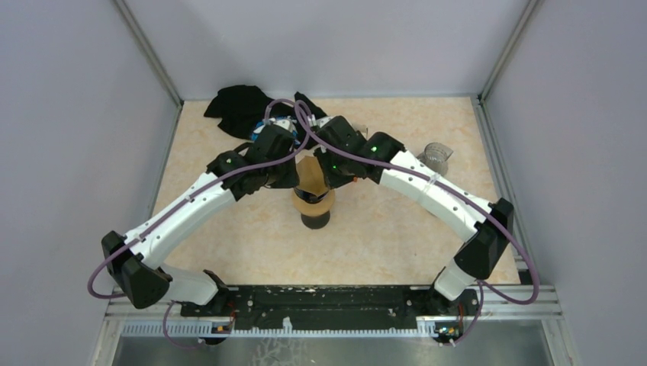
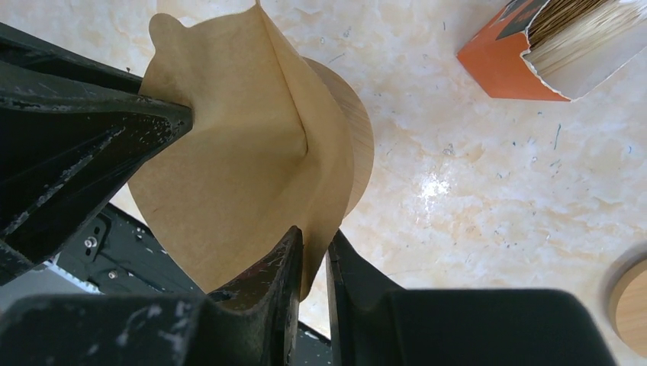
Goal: Place the coffee filter in the dripper
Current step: Place the coffee filter in the coffee dripper.
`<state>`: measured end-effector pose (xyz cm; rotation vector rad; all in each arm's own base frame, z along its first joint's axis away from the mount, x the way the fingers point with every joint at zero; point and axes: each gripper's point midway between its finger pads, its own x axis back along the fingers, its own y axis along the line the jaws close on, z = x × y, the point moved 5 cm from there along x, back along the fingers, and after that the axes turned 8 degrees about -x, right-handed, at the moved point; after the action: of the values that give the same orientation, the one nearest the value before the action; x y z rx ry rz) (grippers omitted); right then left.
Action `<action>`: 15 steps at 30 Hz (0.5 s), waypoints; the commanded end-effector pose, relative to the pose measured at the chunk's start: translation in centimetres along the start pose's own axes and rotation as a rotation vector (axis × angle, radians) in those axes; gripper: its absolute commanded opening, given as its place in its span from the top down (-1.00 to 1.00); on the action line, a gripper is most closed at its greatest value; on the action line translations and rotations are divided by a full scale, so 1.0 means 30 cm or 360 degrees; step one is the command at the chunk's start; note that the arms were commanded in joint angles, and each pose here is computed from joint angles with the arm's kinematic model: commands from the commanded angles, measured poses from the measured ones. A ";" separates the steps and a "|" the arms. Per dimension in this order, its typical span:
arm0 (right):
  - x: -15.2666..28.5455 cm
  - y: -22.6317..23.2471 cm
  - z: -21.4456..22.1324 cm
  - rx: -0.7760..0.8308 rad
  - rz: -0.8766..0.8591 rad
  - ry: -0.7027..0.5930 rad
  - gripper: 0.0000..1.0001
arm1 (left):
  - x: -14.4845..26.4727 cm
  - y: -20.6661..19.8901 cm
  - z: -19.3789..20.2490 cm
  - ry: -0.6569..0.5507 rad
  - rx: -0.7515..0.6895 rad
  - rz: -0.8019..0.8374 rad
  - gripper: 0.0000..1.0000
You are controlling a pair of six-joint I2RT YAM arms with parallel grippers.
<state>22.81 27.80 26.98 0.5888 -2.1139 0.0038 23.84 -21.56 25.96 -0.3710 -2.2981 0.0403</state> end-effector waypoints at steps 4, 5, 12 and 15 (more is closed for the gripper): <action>0.019 0.009 -0.064 0.0006 -0.0030 -0.0100 0.59 | 0.008 -0.016 -0.040 -0.0028 -0.0034 0.0045 0.53; 0.016 0.010 -0.063 0.0008 -0.0030 -0.0098 0.57 | 0.008 -0.016 -0.040 -0.0025 -0.0038 0.0046 0.50; -0.008 0.007 -0.056 0.0012 -0.0033 -0.0116 0.46 | 0.004 -0.013 -0.034 0.0000 -0.0064 0.0040 0.01; -0.019 0.005 -0.049 0.0012 -0.0031 -0.0110 0.42 | 0.001 -0.013 -0.029 0.0013 -0.0067 0.0040 -0.13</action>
<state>23.35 28.03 26.83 0.5949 -2.1261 0.0040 24.15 -21.94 25.90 -0.4023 -2.2852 0.0087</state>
